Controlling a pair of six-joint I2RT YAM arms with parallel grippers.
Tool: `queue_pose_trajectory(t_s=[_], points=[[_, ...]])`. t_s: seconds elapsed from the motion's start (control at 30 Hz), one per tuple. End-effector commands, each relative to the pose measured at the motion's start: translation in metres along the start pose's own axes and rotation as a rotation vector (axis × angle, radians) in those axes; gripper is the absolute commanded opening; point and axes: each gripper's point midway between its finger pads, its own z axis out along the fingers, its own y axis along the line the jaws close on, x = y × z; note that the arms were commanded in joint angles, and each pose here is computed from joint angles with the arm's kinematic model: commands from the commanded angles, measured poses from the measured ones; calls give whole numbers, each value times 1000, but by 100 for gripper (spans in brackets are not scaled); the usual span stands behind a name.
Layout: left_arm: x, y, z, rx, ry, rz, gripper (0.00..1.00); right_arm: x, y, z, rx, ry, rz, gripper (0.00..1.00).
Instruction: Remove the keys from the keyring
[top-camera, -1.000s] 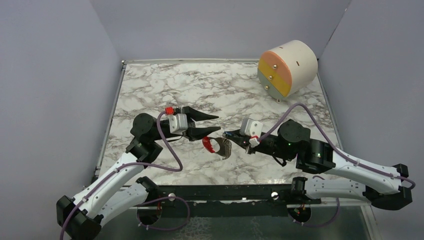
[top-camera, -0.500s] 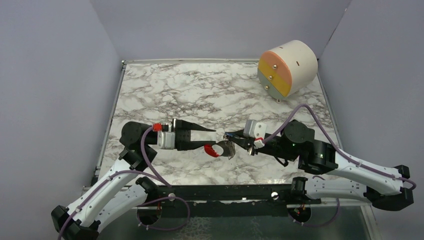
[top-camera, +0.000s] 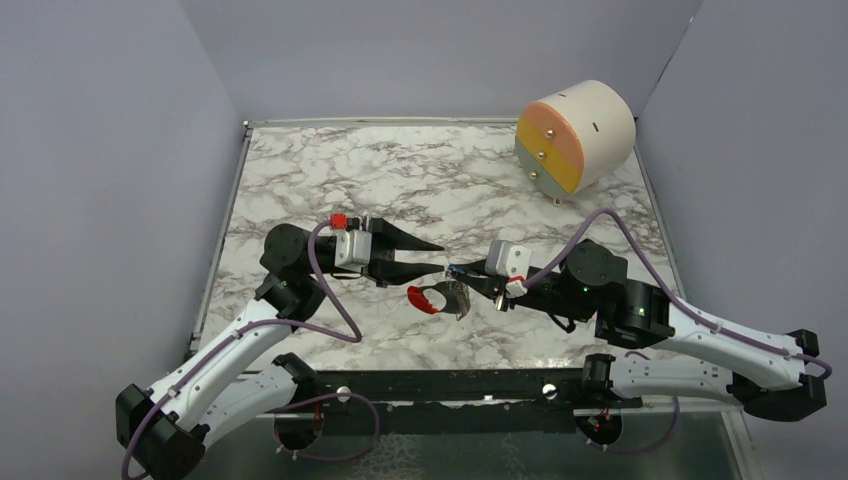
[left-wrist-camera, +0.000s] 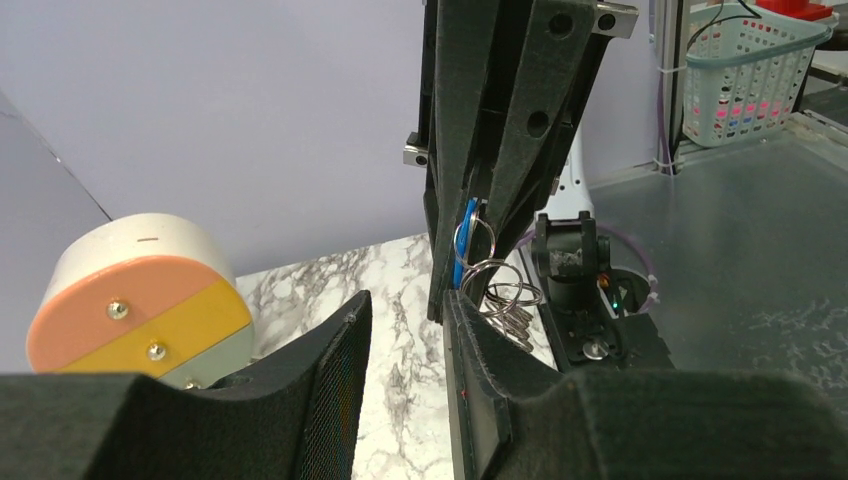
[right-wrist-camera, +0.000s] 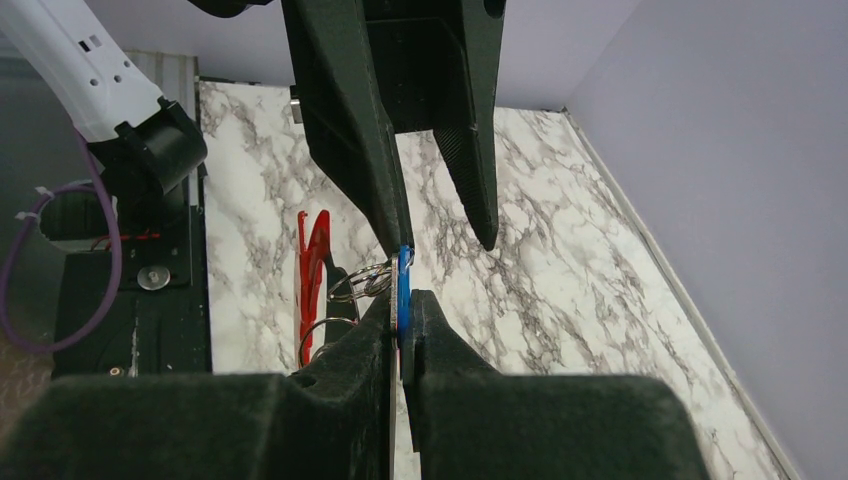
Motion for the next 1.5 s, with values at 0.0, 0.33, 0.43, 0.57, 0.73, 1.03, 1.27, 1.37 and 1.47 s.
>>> queue_pose_trajectory(t_s=[0.0,0.33,0.43,0.57,0.73,1.03,1.27,1.37,1.47], points=[[-25,2,2,-16,-59,35,34,-17,0,0,-6,-64,-11,1],[-23,-7,-2,-1,-60,36,33,-16,-1,-1,-5,-62,-8,1],[-25,-10,-3,2,-64,22,34,-16,-1,0,-4,-62,-8,1],[-25,-8,0,9,-59,-31,34,-17,-1,0,-1,-63,-8,1],[-15,-3,5,18,-38,-96,34,-18,-2,-2,0,-67,-8,1],[-15,-5,4,19,-39,-104,34,-15,-1,0,2,-63,-9,1],[-17,-5,0,-14,-52,-86,34,-16,-1,0,0,-63,-8,1],[-18,-5,-2,-28,-56,-82,34,-16,-2,-1,2,-63,-6,1],[-20,-7,-3,-24,-60,-80,34,-16,-1,-1,1,-66,-4,1]])
